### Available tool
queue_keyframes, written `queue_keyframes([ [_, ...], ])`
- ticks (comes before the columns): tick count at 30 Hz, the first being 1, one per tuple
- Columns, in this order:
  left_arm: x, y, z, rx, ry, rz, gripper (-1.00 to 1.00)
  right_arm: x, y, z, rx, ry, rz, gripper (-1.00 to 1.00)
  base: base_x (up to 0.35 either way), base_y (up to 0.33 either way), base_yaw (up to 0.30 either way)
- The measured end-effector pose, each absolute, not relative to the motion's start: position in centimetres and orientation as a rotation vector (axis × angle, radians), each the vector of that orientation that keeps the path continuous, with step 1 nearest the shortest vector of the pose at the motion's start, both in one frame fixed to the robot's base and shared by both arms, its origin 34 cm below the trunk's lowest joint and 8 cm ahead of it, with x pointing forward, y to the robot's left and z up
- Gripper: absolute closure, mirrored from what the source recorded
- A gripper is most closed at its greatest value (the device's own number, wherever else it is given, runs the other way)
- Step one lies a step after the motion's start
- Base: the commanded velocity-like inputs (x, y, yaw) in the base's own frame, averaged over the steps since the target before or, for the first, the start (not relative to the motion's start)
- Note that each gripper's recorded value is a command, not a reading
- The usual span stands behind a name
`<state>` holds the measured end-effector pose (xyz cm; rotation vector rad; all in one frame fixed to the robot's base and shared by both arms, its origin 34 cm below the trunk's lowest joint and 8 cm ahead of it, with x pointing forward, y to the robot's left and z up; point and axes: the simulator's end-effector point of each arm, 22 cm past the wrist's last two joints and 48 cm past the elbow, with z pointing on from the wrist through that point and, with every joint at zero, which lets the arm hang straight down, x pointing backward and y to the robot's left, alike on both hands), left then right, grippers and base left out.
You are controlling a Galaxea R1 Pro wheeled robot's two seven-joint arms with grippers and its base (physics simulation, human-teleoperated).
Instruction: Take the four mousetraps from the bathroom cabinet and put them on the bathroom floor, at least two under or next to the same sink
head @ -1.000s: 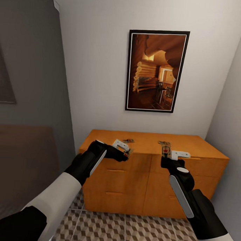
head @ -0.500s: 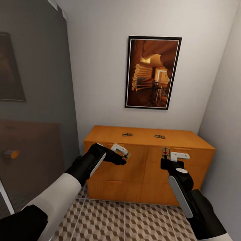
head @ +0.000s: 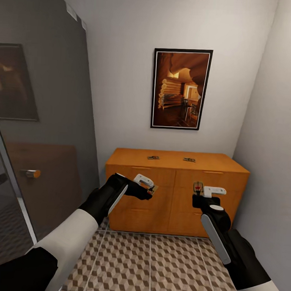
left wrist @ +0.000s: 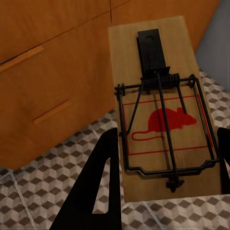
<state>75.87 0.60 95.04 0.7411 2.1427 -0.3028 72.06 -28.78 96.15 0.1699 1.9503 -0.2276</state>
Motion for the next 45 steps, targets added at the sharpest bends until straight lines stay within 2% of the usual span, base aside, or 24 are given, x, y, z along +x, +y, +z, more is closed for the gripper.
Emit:
queue_keyframes([
  [13,75.8,0.4,95.0,0.741,2.144,-0.312,1.0,71.6,-28.8,94.9,0.147,2.012,-0.244,1.0,-0.06,0.0,0.0],
  [45,75.6,0.8,93.6,0.74,2.179,-0.309,1.0,71.6,-29.0,94.7,0.146,2.016,-0.248,1.0,-0.332,0.0,0.0],
])
